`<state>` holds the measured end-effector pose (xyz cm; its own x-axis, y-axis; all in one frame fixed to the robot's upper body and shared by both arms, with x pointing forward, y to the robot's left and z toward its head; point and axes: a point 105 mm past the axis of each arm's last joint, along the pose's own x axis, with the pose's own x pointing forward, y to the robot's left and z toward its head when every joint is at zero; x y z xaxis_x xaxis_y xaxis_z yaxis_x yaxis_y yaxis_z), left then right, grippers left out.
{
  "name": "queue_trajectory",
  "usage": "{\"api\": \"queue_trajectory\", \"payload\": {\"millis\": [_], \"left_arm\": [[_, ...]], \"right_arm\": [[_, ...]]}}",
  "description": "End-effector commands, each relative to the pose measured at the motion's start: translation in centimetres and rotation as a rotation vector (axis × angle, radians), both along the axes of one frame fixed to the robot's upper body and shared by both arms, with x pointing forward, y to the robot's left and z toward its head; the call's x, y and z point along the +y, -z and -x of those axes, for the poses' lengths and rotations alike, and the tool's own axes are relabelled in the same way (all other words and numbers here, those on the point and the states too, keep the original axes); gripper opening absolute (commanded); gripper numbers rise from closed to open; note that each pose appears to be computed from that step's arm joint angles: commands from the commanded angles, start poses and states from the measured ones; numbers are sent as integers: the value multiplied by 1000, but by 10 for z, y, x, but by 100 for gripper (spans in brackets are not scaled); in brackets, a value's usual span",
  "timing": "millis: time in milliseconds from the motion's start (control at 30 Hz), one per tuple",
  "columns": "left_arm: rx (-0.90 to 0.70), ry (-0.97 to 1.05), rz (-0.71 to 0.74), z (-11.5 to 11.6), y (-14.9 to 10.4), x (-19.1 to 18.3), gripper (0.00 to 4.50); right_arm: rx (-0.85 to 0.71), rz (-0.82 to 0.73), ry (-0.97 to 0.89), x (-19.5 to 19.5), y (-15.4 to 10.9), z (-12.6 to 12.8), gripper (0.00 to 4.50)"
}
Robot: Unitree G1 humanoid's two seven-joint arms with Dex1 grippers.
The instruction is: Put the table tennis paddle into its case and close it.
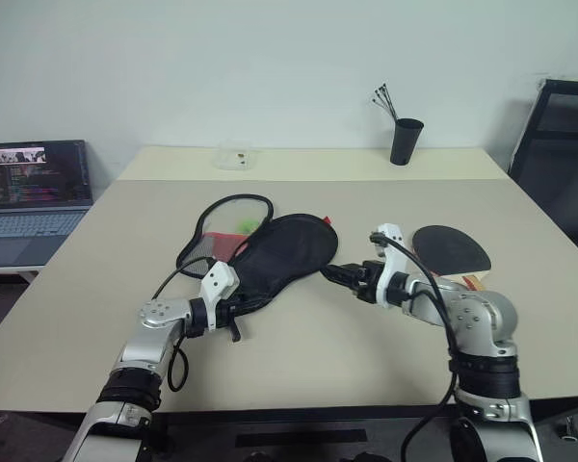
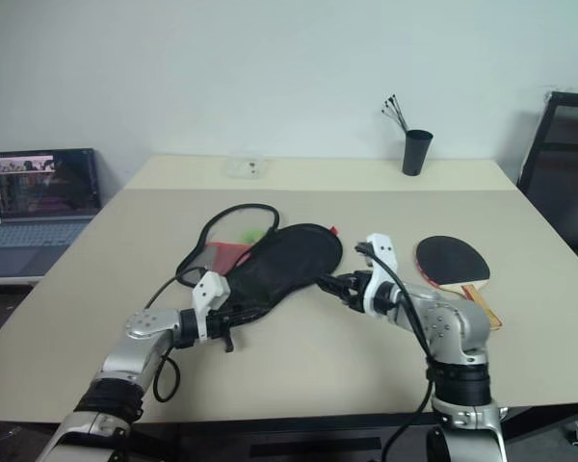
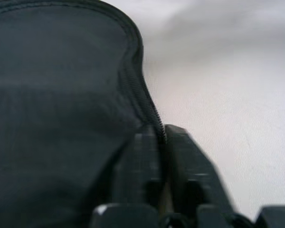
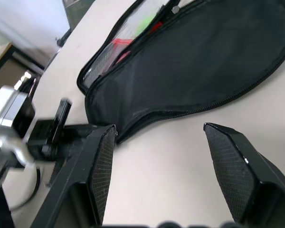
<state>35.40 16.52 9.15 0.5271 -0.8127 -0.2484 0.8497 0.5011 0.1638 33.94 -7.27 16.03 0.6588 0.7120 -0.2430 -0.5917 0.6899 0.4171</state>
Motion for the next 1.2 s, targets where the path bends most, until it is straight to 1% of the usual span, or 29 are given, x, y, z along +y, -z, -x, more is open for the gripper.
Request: {"api": "queue_trajectory", "payload": {"millis": [33, 100, 167, 300, 400, 467, 567, 667, 767, 833, 900, 967, 1000, 1067, 1100, 1133, 1200], "left_arm": [[-23, 65, 5, 4, -11, -20, 4], [-20, 80, 5, 6, -13, -32, 4], [-7, 45, 19, 1, -16, -42, 4], [23, 13, 118, -9, -30, -83, 4], [41, 26, 159, -13, -38, -112, 4], [38, 43, 160, -14, -42, -122, 4], [4, 44, 147, -16, -54, -121, 4], [-26, 8, 144, -18, -64, -101, 4], [-56, 1, 150, -15, -76, -85, 60], [-71, 19, 164, -8, -82, -82, 128], [-101, 25, 172, -2, -91, -79, 204], [-123, -4, 198, 1, -102, -71, 275], [-126, -33, 206, 0, -104, -65, 317], [-103, -62, 219, 1, -101, -57, 390], [-85, -41, 207, 6, -95, -59, 430], [-66, -17, 202, 12, -90, -63, 445], [-39, 24, 197, 21, -86, -70, 445]], "right_arm": [[-62, 3, -2, -18, -17, 6, 321], [-71, 23, 23, -34, -20, 5, 321], [-79, 42, 43, -47, -22, 5, 321], [-95, 96, 68, -69, -26, 8, 321], [-100, 117, 81, -76, -26, 9, 321], [-104, 117, 77, -75, -27, 11, 321], [-112, 113, 51, -71, -28, 17, 321], [-106, 111, 49, -70, -24, 21, 321], [-96, 104, 51, -68, -20, 23, 321], [-94, 98, 40, -64, -19, 24, 321], [-93, 90, 25, -60, -19, 25, 321], [-93, 87, 15, -56, -18, 24, 321], [-93, 86, 11, -54, -18, 23, 321], [-96, 82, 5, -51, -19, 21, 321], [-98, 83, -1, -49, -19, 20, 321], [-100, 86, -8, -47, -20, 20, 321], [-103, 91, -16, -46, -20, 19, 321]]}}
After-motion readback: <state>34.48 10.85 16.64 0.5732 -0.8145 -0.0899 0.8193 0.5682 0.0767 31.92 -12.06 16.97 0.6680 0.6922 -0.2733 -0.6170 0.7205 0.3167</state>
